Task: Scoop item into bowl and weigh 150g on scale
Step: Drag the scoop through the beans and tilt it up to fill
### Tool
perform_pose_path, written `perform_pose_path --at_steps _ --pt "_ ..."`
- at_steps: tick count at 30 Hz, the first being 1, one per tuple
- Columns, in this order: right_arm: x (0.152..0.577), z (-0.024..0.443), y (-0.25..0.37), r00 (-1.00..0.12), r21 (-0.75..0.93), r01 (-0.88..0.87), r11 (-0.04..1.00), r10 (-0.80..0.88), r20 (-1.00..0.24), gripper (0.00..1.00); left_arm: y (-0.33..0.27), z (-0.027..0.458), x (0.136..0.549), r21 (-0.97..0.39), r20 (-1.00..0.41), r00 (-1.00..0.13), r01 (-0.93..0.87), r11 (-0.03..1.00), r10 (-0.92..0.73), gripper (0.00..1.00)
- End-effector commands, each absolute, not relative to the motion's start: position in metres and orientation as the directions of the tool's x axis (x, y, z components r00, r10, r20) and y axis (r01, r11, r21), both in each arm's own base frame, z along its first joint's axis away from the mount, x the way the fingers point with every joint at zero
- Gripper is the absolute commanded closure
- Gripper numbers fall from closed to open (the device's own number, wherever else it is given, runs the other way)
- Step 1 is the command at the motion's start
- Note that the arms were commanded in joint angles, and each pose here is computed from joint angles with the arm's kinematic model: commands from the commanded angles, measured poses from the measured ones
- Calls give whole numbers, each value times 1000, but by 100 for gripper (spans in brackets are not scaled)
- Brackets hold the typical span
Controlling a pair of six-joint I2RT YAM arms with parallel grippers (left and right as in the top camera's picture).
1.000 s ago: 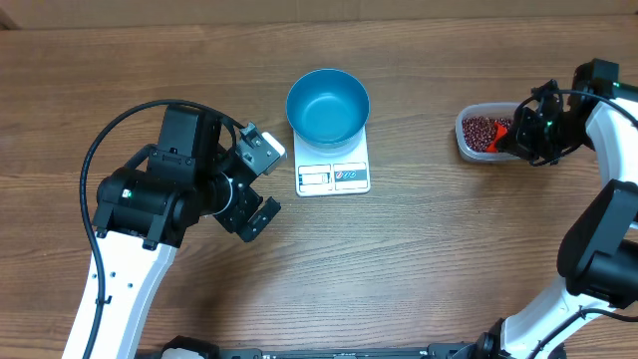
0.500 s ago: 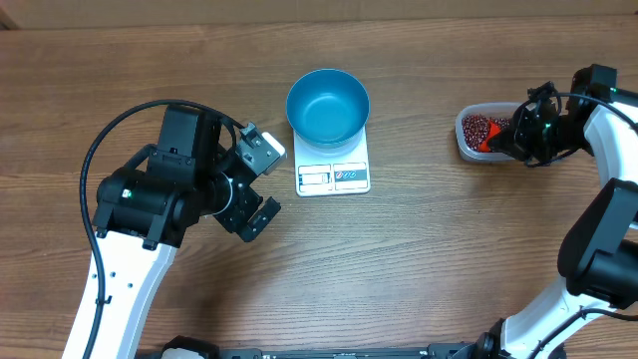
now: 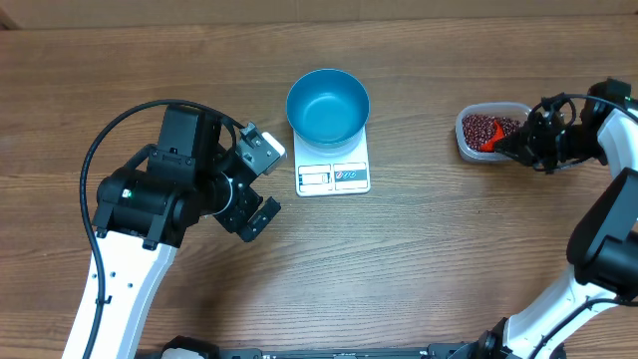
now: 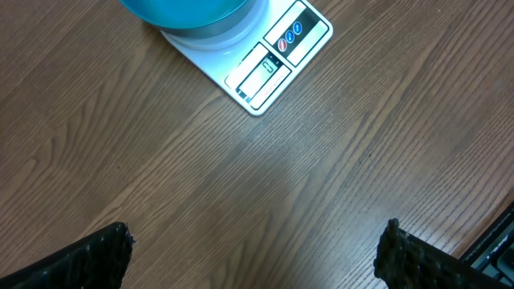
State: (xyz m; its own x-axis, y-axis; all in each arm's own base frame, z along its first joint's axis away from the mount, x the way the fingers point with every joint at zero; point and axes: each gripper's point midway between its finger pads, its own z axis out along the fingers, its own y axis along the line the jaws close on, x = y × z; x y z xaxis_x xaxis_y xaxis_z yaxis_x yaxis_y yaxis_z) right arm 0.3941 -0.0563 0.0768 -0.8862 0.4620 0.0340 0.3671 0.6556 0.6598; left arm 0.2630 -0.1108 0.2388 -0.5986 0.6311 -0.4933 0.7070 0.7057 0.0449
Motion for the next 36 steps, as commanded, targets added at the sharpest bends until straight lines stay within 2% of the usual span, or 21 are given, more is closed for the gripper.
perform_pose_path --at_steps 1,11,23,36 --pt "394 66 -45 -891 695 370 617 448 76 96 -113 237 263 22 -497 -608 704 710 619 0" --pt "393 65 -48 -883 694 386 608 461 88 96 -113 237 263 22 -497 -608 704 710 619 0" --pt "381 66 -82 -839 693 449 563 533 111 96 -113 237 263 22 -497 -608 704 710 619 0" --pt "376 85 -87 -849 794 373 480 521 84 96 -113 237 263 22 -497 -608 704 710 619 0"
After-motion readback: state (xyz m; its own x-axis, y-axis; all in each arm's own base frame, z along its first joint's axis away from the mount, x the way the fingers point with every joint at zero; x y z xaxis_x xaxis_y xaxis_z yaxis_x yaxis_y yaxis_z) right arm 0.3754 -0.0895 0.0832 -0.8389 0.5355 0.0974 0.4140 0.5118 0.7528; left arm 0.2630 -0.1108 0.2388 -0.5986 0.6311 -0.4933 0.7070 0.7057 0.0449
